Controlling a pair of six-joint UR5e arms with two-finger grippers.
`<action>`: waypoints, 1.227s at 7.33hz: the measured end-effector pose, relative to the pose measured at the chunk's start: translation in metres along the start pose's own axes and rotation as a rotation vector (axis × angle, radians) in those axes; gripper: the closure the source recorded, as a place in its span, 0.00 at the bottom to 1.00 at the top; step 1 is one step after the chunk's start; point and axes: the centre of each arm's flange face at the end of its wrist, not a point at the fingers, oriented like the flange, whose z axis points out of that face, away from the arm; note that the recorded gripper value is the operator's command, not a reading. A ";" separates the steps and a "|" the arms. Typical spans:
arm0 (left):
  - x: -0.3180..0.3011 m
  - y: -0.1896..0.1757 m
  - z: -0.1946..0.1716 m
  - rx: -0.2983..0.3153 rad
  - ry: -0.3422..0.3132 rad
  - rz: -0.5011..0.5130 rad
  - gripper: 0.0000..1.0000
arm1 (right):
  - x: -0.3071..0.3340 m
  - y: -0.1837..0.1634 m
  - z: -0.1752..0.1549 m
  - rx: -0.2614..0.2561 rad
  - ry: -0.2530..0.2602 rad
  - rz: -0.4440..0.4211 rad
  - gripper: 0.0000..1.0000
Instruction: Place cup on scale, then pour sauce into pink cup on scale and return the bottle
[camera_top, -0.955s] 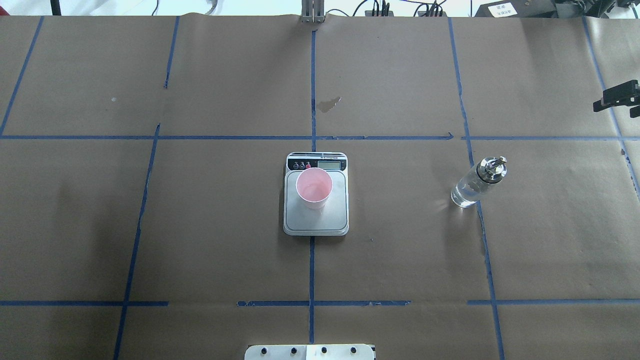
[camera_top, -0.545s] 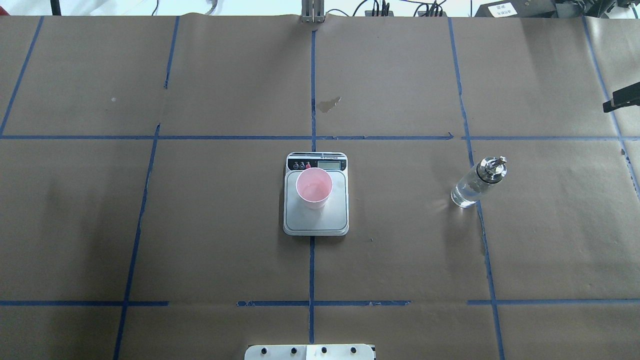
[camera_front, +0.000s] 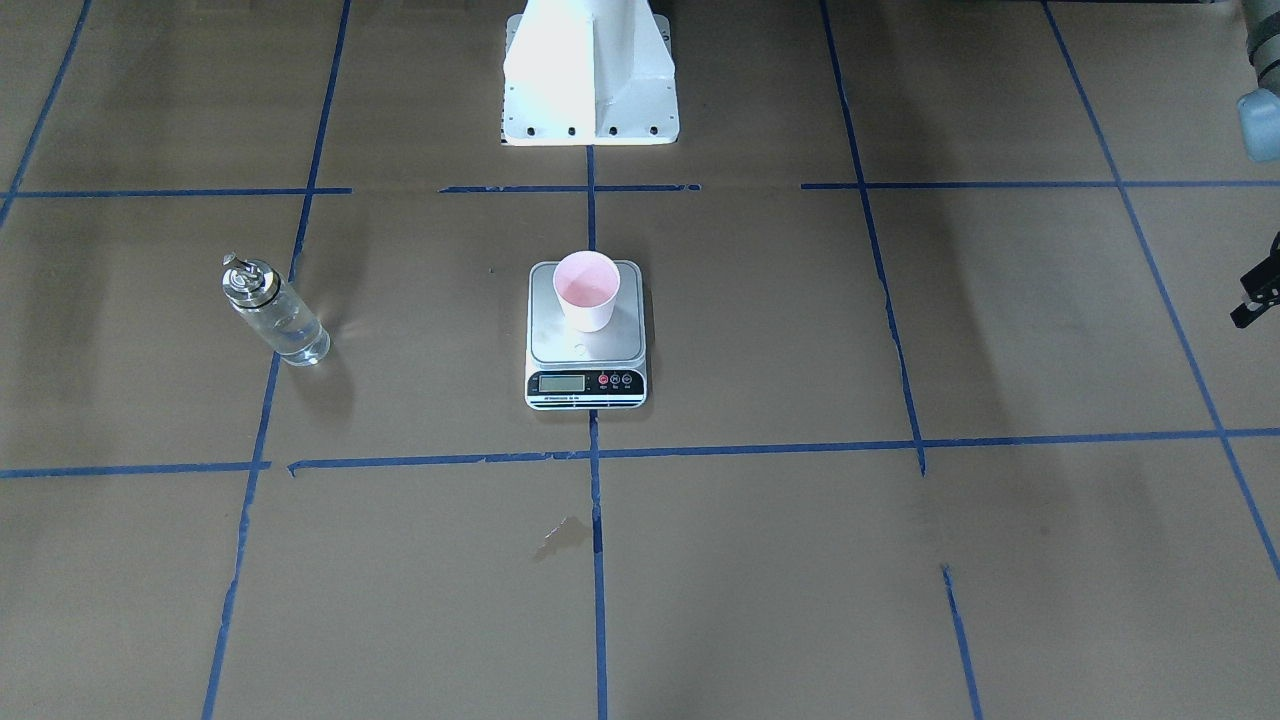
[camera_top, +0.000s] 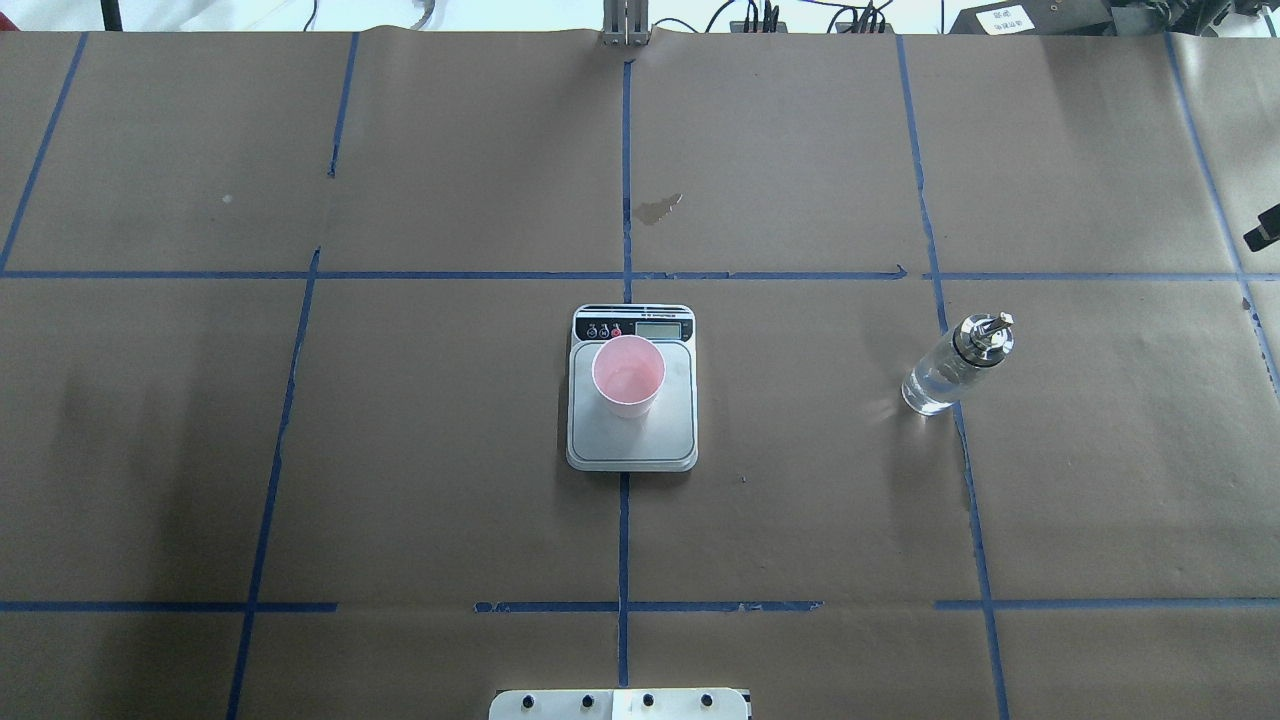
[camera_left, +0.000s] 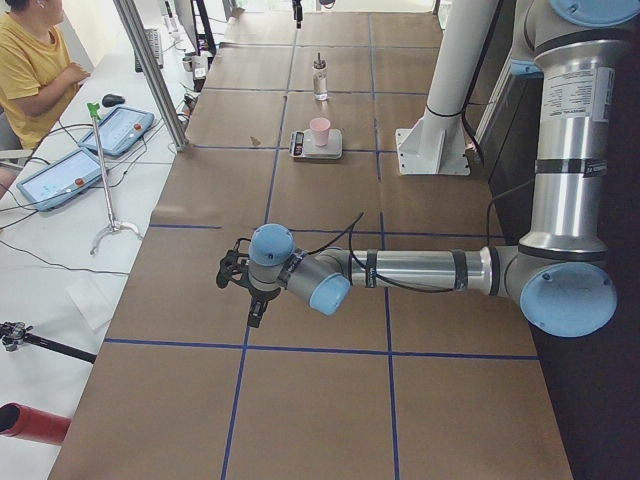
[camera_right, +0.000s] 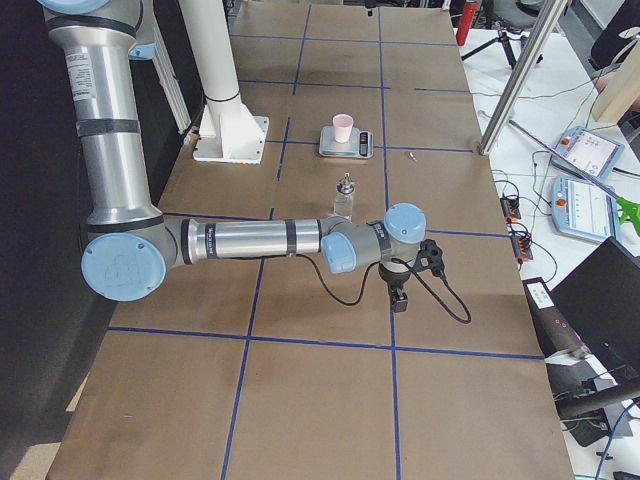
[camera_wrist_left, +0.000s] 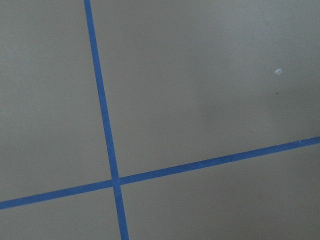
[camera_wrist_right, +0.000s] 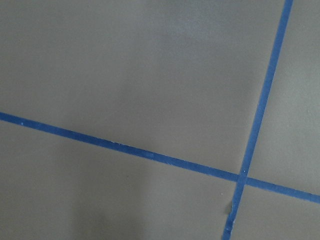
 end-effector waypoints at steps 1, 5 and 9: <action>-0.001 0.001 0.001 -0.008 0.005 -0.007 0.00 | 0.011 0.004 -0.004 -0.032 0.008 -0.028 0.00; -0.014 0.004 -0.006 -0.063 0.043 -0.038 0.00 | 0.062 0.057 -0.009 -0.070 -0.009 -0.032 0.00; -0.059 0.014 -0.028 -0.125 -0.023 -0.045 0.00 | 0.066 0.065 -0.028 -0.066 -0.025 0.012 0.00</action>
